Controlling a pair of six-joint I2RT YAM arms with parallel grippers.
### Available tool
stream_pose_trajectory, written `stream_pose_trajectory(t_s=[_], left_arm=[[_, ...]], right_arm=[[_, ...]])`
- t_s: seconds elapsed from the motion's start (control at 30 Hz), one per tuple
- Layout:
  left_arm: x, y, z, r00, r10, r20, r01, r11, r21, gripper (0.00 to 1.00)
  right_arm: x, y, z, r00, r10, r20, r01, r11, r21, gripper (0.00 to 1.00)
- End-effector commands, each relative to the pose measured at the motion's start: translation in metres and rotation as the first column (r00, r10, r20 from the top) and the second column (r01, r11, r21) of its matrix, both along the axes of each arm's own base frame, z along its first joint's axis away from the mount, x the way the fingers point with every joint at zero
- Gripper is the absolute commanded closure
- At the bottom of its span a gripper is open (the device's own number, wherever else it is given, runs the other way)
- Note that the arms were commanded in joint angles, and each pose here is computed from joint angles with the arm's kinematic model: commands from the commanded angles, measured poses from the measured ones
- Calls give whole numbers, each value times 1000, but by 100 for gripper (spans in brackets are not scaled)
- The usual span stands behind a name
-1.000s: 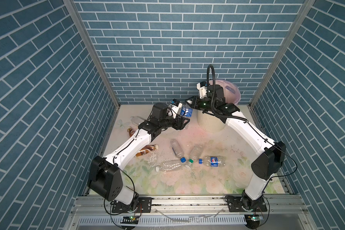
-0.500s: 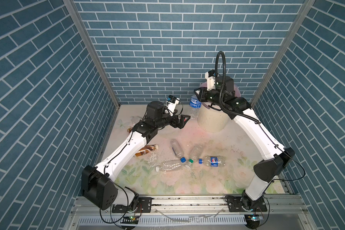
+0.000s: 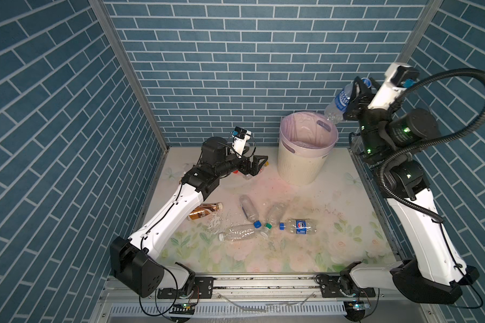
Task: Throw the plastic bottles in the bin
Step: Throw the plastic bottle into the trash bin.
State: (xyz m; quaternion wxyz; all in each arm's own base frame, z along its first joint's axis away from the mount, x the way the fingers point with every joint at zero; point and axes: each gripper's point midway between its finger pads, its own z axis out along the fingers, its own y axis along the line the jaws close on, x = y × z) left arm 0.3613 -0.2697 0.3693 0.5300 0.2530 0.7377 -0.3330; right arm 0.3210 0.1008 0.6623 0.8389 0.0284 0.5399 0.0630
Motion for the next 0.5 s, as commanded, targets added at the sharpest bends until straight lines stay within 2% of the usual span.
stream_pose_trajectory(t_s=[0.0,0.1,0.2,0.23,0.27,0.3,0.37,0.47], left_arm=[[3,-4,-5,1000,-10,-5,10,1000,15,1],[5,-5,-11,1000,-7,-17,8,1000,20,1],[5,-5,-15,1000,-5,-30,6,1000,26,1],[5,-5,-18,999,-4,-37,6,1000,31,1],[4,-4,-18,999,-1,-40,2,999,34,1],[4,-2,-21,999,3,-45,-1,999,44,1],[3,1,-26,999,11,-47,-8,998,67,1],[2,4,-31,999,27,-47,-23,996,84,1]], right_arm=[[47,-9,-22,989,-135,-54,133,990,-39,100],[111,-5,-75,960,-162,-230,151,986,-65,100],[170,3,-139,895,-157,-417,133,987,-86,100],[182,4,-154,869,-151,-472,126,988,-84,100],[187,7,-159,858,-136,-496,113,991,-76,95],[187,11,-160,852,-122,-509,98,992,-74,88],[179,17,-148,878,-62,-474,50,998,-38,62],[165,19,-132,902,-23,-431,19,1000,-13,35]])
